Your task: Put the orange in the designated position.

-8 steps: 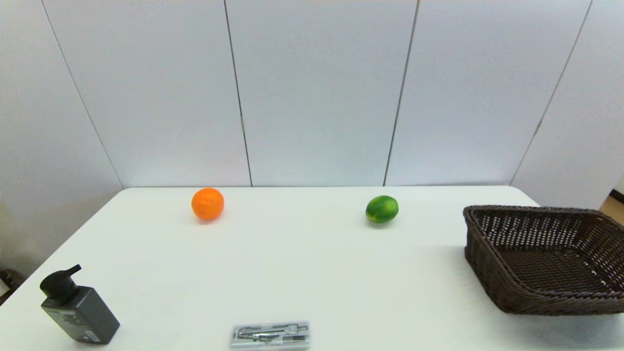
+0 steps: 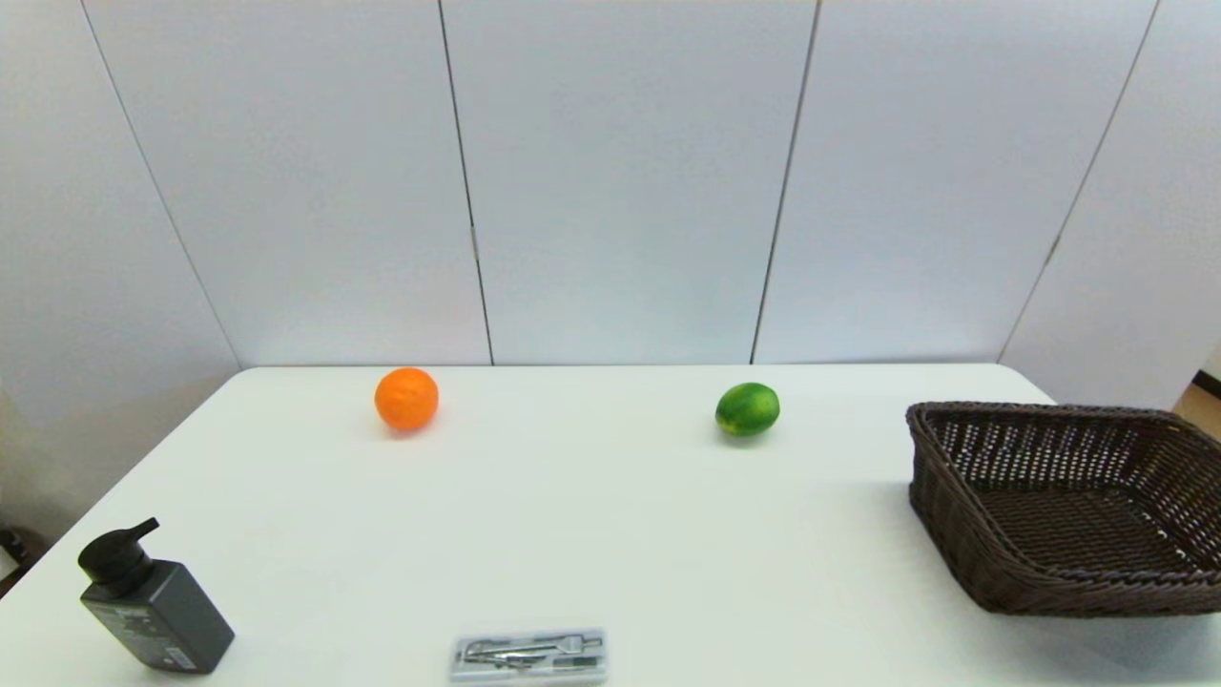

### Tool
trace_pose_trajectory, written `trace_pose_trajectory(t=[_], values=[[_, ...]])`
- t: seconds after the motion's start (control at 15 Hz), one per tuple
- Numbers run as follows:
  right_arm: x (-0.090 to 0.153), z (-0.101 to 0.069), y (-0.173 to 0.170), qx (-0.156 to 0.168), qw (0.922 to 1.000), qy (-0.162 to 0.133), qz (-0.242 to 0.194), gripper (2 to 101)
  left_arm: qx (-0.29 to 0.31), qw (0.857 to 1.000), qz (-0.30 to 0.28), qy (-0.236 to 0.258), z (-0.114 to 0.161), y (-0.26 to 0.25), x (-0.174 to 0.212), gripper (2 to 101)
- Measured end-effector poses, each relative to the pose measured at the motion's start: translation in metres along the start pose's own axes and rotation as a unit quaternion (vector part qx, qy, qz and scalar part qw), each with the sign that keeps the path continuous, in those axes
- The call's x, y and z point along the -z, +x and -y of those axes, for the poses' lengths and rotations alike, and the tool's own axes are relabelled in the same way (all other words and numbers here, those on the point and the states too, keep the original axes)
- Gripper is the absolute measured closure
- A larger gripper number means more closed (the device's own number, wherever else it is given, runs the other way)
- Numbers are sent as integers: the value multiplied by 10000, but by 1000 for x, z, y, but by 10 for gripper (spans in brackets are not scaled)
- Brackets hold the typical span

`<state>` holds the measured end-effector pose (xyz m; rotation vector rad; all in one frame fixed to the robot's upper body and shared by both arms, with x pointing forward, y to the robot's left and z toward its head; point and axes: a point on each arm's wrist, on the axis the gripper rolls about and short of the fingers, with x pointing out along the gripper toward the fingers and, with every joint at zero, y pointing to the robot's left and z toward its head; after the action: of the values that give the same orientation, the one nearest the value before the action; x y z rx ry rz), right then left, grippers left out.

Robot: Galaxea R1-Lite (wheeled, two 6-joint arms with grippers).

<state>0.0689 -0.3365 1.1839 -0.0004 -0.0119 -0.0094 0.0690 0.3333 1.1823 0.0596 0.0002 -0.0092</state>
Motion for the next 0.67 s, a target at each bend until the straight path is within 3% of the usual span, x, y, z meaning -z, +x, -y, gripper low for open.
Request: trace_pose_trajectory(t=[0.67], values=[[0,0,0,-2,10000,2,0,50,0,10000,0,-3,0,0,0,20]])
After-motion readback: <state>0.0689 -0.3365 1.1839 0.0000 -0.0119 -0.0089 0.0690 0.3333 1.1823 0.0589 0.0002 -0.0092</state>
